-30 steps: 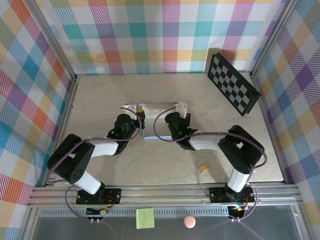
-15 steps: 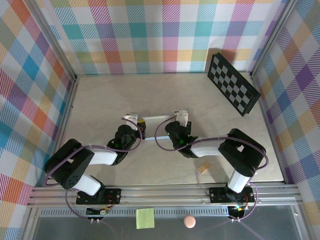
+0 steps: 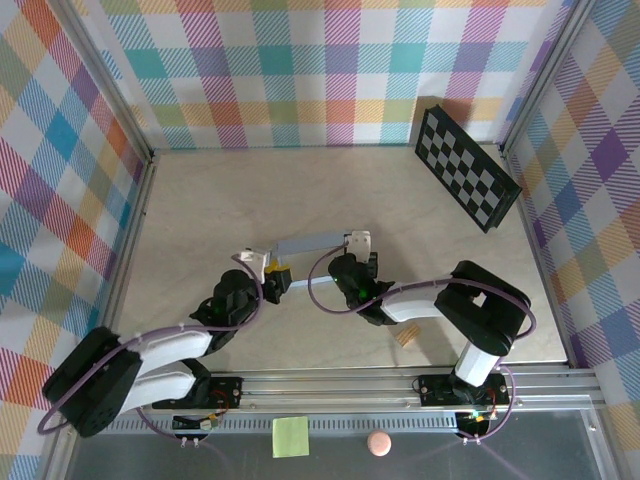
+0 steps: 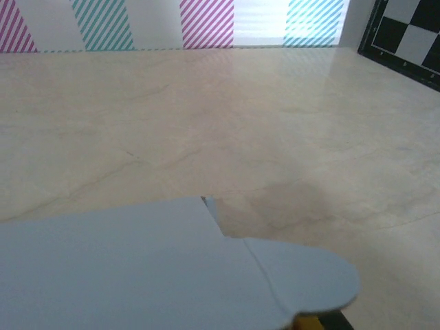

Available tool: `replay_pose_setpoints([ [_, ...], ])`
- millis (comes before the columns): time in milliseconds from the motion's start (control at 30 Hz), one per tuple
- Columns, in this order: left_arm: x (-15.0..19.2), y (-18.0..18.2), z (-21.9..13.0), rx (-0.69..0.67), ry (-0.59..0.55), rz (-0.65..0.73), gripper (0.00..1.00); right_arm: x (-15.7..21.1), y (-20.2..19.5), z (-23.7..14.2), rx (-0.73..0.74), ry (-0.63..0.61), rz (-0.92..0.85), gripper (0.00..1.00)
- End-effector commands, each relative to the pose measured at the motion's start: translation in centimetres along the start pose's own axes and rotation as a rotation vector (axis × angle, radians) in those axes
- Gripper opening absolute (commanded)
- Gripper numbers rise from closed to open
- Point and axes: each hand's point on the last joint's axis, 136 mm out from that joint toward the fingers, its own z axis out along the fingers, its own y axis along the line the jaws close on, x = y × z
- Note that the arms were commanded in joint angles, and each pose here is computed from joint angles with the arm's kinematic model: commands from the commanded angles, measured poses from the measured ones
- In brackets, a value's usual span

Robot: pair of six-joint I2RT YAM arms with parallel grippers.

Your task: Fold the paper box

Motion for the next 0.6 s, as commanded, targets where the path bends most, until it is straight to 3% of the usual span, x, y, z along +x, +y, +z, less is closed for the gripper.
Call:
replay_pose_setpoints([
  [0, 1.6, -0.5, -1.2, 0.031, 0.073, -0.010, 0.48, 2.3, -0.5, 0.0, 0.019, 0.063, -0.038, 0.00],
  [167, 2.2, -0.3, -2.5, 0.026, 0.116, -0.043, 0.60, 2.4, -0.9, 0.1, 0.054, 0.072, -0.041, 0.00],
  [333, 2.7, -0.8, -3.4, 0.054, 0.150, -0.090, 0.62, 2.4, -1.1, 0.2, 0.070, 0.076, -0.048, 0.00],
  [500, -0.8, -0.9, -4.5, 0.009, 0.106, -0.129, 0.62, 2.8, -0.9, 0.3, 0.073, 0.088, -0.056, 0.00],
  [567, -2.1, 0.1, -5.0, -0.069, 0.099, -0.156, 0.61, 2.9, -0.9, 0.4, 0.075, 0.090, -0.059, 0.00],
])
